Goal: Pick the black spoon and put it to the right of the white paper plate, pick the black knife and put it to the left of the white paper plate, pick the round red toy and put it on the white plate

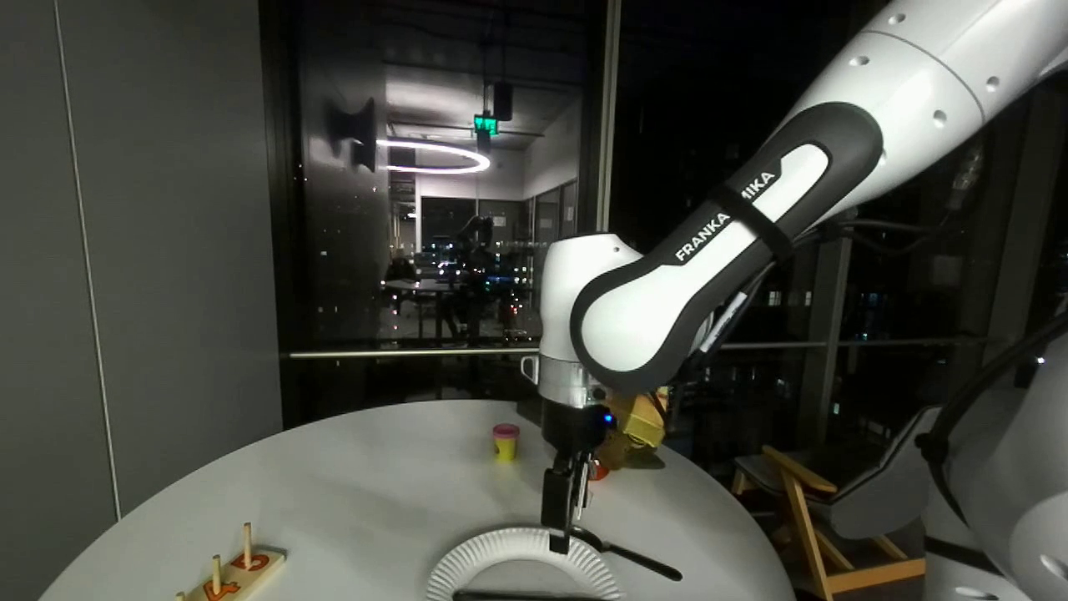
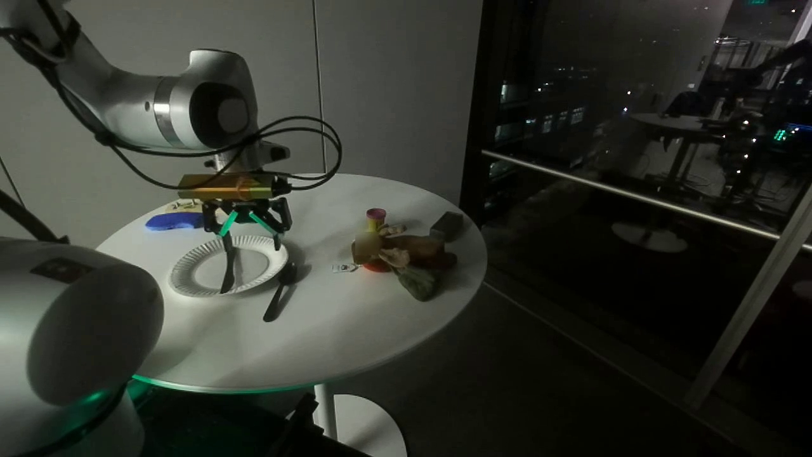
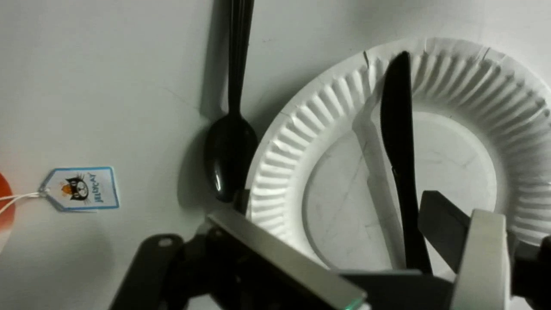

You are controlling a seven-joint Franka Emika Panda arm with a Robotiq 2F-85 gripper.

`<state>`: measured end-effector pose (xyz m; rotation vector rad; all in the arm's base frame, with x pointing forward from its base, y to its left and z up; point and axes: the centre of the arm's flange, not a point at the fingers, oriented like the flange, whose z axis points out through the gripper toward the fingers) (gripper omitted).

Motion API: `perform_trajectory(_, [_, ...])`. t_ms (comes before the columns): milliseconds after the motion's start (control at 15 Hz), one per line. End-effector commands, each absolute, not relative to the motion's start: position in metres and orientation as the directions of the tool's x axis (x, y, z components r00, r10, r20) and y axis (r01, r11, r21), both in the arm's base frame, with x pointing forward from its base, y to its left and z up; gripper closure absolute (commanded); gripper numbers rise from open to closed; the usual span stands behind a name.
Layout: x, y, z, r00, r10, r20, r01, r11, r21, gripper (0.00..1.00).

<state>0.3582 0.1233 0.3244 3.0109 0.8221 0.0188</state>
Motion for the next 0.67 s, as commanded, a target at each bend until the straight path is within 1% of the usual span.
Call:
perform_trajectory(0, [0.346, 0.119, 0.320, 0.824, 0.567, -0.021, 0.566, -0.824, -0.015, 0.00])
perform_trajectory(267, [0.340, 0.137, 0.306, 0.796, 0.604, -0.035, 0.605, -0.796, 0.021, 0.00])
perform_trajectory(600, [0.331, 0.166, 0.273, 0.768, 0.638, -0.054, 0.639, -0.769, 0.004, 0.00])
